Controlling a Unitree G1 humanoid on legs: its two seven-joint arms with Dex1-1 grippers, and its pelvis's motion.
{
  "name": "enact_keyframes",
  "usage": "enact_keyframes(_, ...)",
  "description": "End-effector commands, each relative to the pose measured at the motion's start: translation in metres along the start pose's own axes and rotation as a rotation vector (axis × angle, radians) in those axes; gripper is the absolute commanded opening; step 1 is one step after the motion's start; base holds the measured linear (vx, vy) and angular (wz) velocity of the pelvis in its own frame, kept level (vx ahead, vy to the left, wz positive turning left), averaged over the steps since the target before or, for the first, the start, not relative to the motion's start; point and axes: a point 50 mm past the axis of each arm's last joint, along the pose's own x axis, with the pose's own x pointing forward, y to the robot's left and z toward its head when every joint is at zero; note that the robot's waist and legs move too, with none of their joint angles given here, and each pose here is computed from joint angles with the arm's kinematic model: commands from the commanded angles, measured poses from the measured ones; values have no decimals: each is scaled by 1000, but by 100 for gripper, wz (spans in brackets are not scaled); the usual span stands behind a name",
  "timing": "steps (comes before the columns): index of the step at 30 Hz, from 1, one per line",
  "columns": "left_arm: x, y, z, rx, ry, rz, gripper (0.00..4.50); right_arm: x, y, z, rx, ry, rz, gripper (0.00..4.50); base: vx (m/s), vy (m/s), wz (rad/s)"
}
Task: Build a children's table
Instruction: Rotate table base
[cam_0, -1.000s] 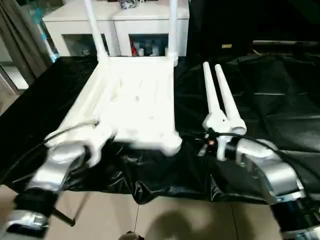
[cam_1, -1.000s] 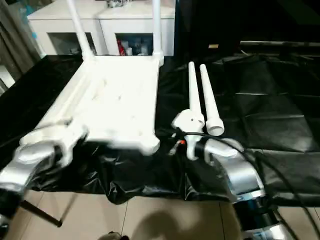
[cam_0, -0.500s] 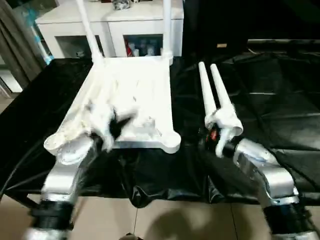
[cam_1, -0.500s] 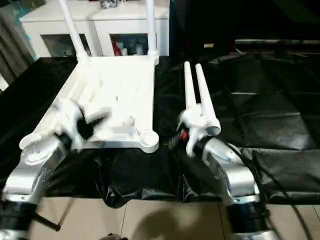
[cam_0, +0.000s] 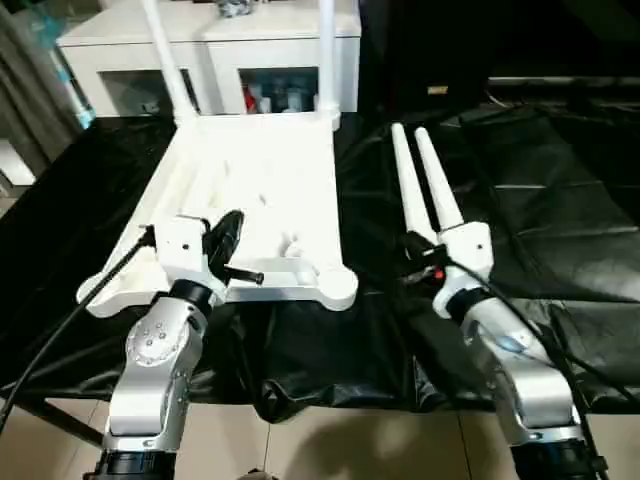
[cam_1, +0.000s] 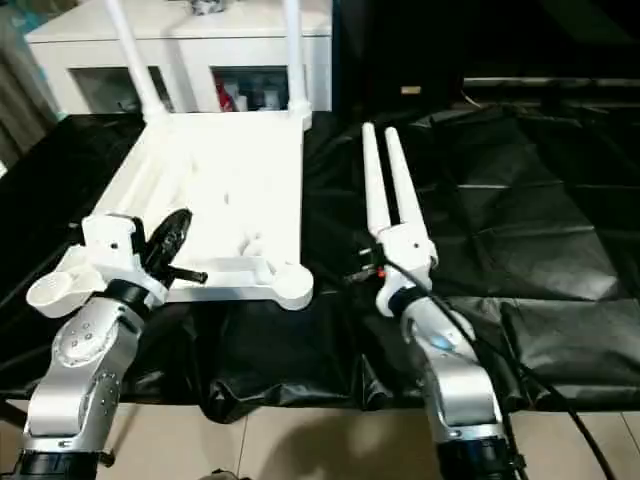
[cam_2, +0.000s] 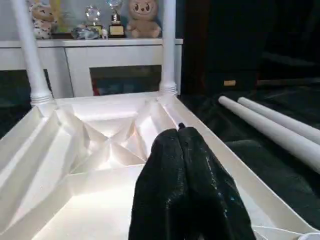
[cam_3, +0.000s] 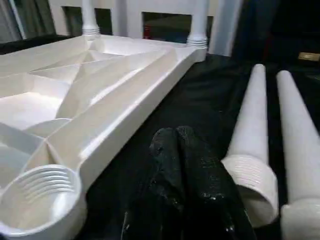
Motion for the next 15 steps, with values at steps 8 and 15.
enact_keyframes(8,0,0,2,13,0,5,0,2,0,1,-1,5,1,3,0,0,0)
enact_keyframes(15,0,0,2,13,0,5,0,2,0,1,-1,5,1,3,0,0,0)
